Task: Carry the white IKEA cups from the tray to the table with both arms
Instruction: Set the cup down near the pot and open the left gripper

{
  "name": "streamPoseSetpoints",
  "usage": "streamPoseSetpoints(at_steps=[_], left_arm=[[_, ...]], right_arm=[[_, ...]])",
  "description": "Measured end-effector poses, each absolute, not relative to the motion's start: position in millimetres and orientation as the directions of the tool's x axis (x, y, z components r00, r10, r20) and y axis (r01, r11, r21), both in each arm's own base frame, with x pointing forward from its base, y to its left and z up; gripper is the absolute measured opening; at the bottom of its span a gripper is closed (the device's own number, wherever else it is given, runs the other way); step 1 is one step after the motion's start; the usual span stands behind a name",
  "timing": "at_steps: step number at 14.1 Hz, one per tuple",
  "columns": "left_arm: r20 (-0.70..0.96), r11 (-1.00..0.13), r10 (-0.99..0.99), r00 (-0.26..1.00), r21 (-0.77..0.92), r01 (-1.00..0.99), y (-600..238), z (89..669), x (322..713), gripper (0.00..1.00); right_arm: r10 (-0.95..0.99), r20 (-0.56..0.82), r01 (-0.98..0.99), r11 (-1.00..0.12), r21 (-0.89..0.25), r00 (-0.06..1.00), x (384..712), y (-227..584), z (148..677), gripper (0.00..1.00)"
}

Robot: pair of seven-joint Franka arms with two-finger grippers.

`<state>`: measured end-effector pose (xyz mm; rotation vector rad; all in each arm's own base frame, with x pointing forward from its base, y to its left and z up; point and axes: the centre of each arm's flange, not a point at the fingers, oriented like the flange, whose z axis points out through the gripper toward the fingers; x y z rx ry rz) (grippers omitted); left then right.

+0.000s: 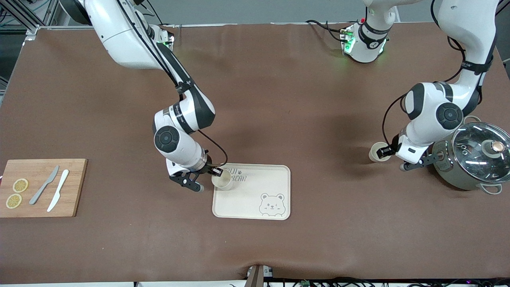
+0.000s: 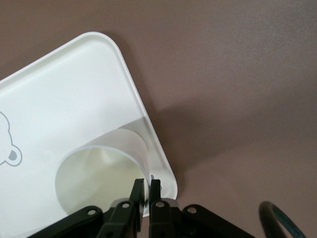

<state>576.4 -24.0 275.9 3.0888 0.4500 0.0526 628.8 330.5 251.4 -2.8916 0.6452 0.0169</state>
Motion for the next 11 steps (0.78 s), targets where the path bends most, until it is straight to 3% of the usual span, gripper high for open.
streamPoseSetpoints(at_steps=[3,7,11], left_arm=[[0.098,-0.956,0.292,0.951,0.046,0.289,-22,330,613,0.97],[0.118,-0.957,0.291,0.95,0.054,0.286,-26,384,650,1.0],[0.078,-0.95,0.312,0.947,0.042,0.31,-9,393,666,1.0]], right_arm=[[-0.421,-0.046,-0.422,-0.889,-0.176,0.906,630,332,254,0.02],[-0.423,-0.03,-0.421,-0.886,-0.195,0.905,638,333,267,0.02],[-0.447,-0.084,-0.455,-0.88,-0.14,0.891,660,303,302,0.02]])
